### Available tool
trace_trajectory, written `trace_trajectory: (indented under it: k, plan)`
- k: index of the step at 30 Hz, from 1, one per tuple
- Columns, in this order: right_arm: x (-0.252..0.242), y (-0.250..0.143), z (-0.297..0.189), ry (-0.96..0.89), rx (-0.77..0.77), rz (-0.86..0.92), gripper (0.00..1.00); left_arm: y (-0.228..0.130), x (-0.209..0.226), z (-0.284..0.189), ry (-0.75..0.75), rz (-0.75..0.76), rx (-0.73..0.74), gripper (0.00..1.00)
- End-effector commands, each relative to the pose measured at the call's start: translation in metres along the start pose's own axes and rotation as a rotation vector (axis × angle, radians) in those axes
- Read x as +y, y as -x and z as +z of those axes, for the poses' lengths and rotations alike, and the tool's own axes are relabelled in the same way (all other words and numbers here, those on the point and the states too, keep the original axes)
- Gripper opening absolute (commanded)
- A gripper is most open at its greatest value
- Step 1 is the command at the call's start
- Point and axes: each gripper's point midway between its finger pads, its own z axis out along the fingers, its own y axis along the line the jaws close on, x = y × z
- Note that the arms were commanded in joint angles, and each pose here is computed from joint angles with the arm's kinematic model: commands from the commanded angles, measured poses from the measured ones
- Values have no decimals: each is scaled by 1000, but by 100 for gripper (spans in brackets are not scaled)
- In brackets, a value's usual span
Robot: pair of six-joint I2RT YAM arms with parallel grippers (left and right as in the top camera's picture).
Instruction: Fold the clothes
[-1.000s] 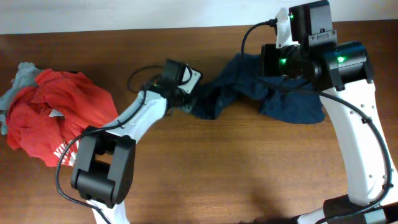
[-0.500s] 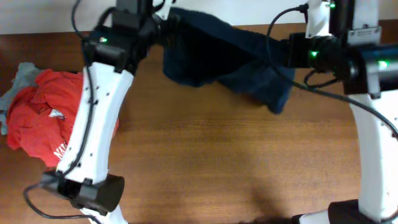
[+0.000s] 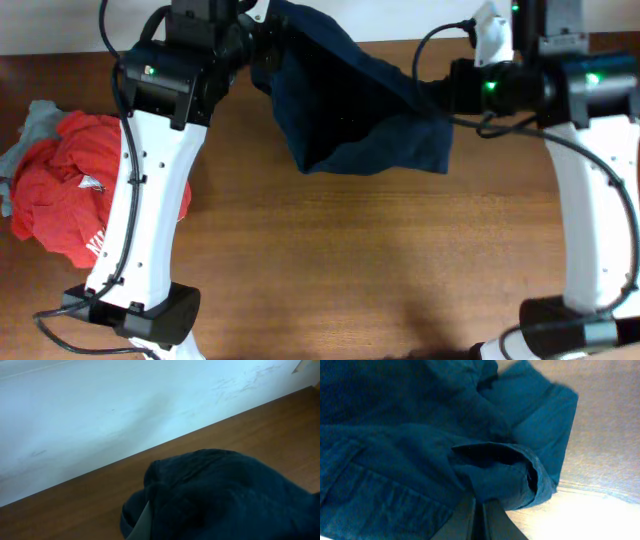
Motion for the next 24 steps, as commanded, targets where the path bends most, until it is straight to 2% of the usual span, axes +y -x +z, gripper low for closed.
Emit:
trace_trajectory:
  k: [1,2,5,8,12,17,24]
  plan:
    - [-23,-3,24,-45,63,46,3,4,16,-1,64,-16,-14,1]
    - [-24,-4,29,-47,73,49,10,1,14,2,60,-15,0,1]
    - [-13,-6,27,17,82,10,44,-7,9,14,50,-11,32,1]
    - [-9,-11,18,29,87,8,62,-10,7,20,46,-9,42,1]
    - [8,-32,16,56,163,-6,65,-11,7,30,46,-9,43,1]
    - [58,-54,26,97,219,-86,65,-7,17,34,80,-13,26,1]
    - [119,-86,64,21,212,-94,65,0,38,32,135,-36,-9,1]
